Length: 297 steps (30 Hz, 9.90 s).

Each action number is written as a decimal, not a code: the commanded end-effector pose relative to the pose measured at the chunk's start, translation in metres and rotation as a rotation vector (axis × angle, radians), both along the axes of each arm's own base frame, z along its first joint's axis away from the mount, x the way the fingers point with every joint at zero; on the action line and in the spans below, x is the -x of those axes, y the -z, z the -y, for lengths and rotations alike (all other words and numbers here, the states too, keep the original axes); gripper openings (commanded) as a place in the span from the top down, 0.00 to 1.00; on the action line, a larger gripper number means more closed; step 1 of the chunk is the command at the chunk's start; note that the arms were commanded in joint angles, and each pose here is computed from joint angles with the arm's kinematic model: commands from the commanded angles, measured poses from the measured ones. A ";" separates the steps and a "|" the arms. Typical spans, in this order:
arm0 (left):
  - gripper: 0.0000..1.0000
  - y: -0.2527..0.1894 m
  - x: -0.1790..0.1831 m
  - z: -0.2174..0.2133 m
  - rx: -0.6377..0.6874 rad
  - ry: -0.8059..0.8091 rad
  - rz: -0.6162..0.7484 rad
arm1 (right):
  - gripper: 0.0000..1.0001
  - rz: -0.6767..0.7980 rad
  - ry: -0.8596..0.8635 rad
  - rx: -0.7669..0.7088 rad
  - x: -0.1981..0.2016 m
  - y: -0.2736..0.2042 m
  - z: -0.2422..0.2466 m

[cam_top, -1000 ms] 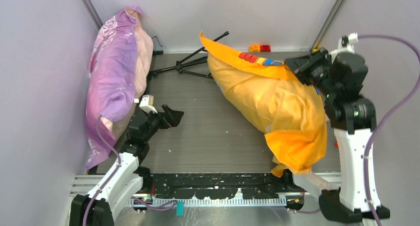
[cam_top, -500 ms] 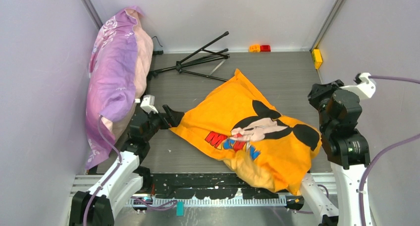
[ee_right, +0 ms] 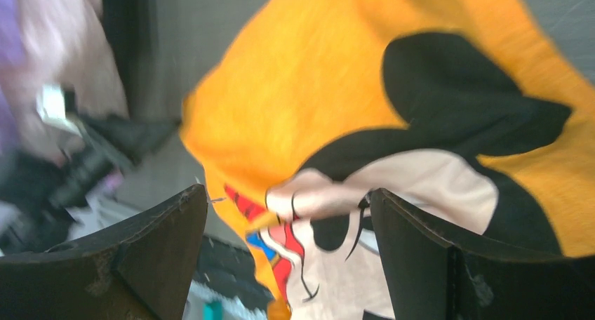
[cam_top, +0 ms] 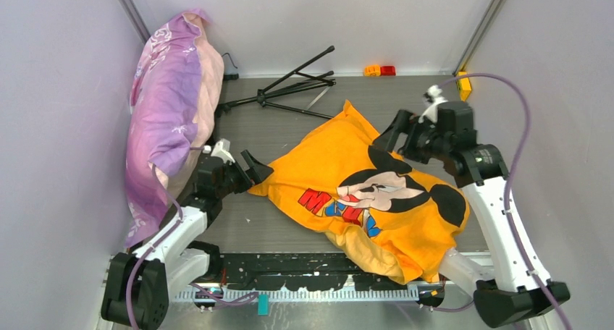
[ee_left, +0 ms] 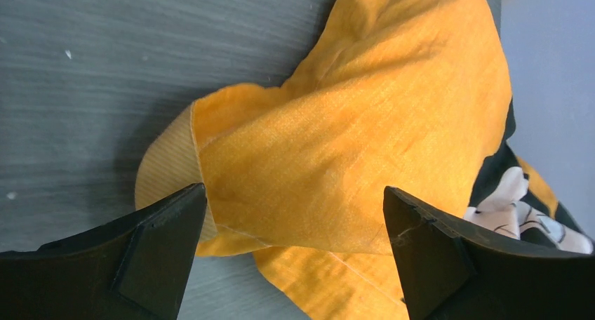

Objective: Remove the pillowcase from the pillow

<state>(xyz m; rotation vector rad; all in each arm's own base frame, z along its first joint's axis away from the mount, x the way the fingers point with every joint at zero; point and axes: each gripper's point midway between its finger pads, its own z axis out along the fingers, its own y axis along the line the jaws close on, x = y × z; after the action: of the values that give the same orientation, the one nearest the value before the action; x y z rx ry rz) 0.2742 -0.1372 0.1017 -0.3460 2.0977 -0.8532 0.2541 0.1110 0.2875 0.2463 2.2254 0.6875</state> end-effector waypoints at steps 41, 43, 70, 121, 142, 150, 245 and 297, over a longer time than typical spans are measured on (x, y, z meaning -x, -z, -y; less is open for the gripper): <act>0.36 -0.008 0.056 0.054 0.355 0.082 -0.354 | 0.34 -0.290 -0.821 0.764 0.207 0.128 -0.127; 0.38 -0.005 0.055 0.058 0.351 0.093 -0.357 | 0.36 -0.310 -0.840 0.727 0.214 0.132 -0.129; 1.00 -0.263 -0.016 -0.035 -0.203 -0.188 0.196 | 1.00 0.340 -0.611 0.142 0.127 -0.090 -0.210; 0.14 -0.176 -0.027 0.078 -0.043 0.303 0.269 | 0.26 -0.025 0.381 0.010 0.024 0.092 0.046; 0.19 -0.142 0.047 0.100 -0.246 0.515 0.190 | 0.96 -0.148 0.079 -0.349 -0.008 0.117 -0.044; 0.21 -0.136 0.067 0.168 -0.275 0.665 0.224 | 1.00 -0.086 -0.125 -0.347 -0.030 0.071 -0.104; 0.17 -0.161 0.129 0.190 -0.052 0.671 -0.006 | 1.00 0.164 -0.268 -0.434 -0.002 0.013 -0.145; 0.29 -0.180 0.130 0.198 -0.661 0.775 0.254 | 0.03 0.021 0.362 0.122 -0.005 0.083 0.003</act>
<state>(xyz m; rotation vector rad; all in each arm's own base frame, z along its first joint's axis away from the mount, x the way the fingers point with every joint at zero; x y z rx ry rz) 0.1403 -0.3063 0.2631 0.9206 2.2181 -0.4901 0.2590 0.1675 0.2058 0.4006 2.2250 0.6392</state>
